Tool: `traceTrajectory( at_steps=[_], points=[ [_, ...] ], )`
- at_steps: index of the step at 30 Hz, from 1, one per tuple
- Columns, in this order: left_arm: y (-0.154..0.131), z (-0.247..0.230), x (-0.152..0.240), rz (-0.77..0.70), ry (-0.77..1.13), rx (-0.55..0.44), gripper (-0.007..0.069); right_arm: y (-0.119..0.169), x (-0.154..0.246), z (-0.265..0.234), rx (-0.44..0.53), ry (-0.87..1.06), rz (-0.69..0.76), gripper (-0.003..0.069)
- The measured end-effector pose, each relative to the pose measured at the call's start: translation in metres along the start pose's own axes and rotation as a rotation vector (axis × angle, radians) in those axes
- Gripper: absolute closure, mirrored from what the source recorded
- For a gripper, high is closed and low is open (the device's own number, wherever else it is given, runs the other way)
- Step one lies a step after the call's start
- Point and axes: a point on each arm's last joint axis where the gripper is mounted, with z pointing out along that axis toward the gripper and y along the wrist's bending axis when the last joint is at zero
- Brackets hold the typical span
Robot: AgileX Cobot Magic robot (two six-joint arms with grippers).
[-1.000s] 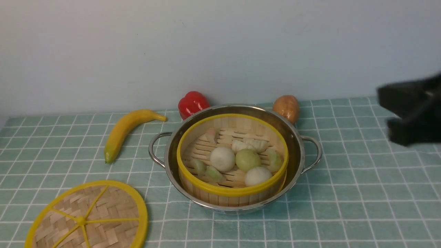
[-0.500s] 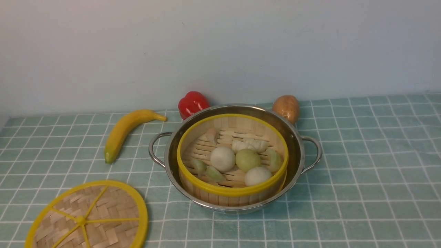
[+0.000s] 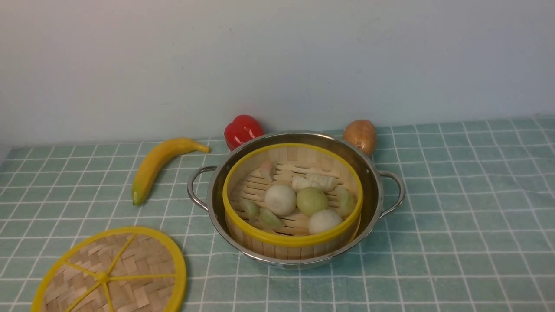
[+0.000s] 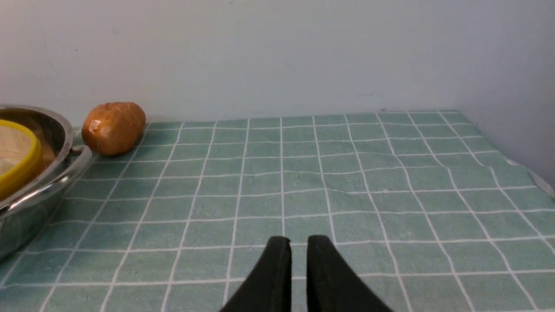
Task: Place the steamer in the pot on the blue tablecloth, and put the lid on the steamer.
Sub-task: 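Grasp the bamboo steamer lid lying on the table by its centre knob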
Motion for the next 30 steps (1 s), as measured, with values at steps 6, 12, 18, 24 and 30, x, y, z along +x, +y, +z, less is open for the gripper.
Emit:
traceTrajectory(
  at_steps=[6,12,18,24,30],
  points=[
    [0.0,0.0,0.0,0.0,0.0,0.0,0.0351,0.002,-0.003,0.0,-0.021,-0.032,0.018,0.0557],
    [0.0,0.0,0.0,0.0,0.0,0.0,0.0351,0.006,-0.009,-0.001,-0.072,-0.099,0.087,0.0544],
    [0.0,0.0,0.0,0.0,0.0,0.0,0.0351,0.008,-0.002,0.0,-0.093,-0.02,-0.011,0.0529],
    [0.0,0.0,0.0,0.0,0.0,0.0,0.0351,0.011,0.002,-0.001,-0.118,0.015,-0.058,0.0513],
    [0.0,0.0,0.0,0.0,0.0,0.0,0.0351,0.011,0.002,-0.001,-0.12,0.018,-0.061,0.0495]
  ],
)
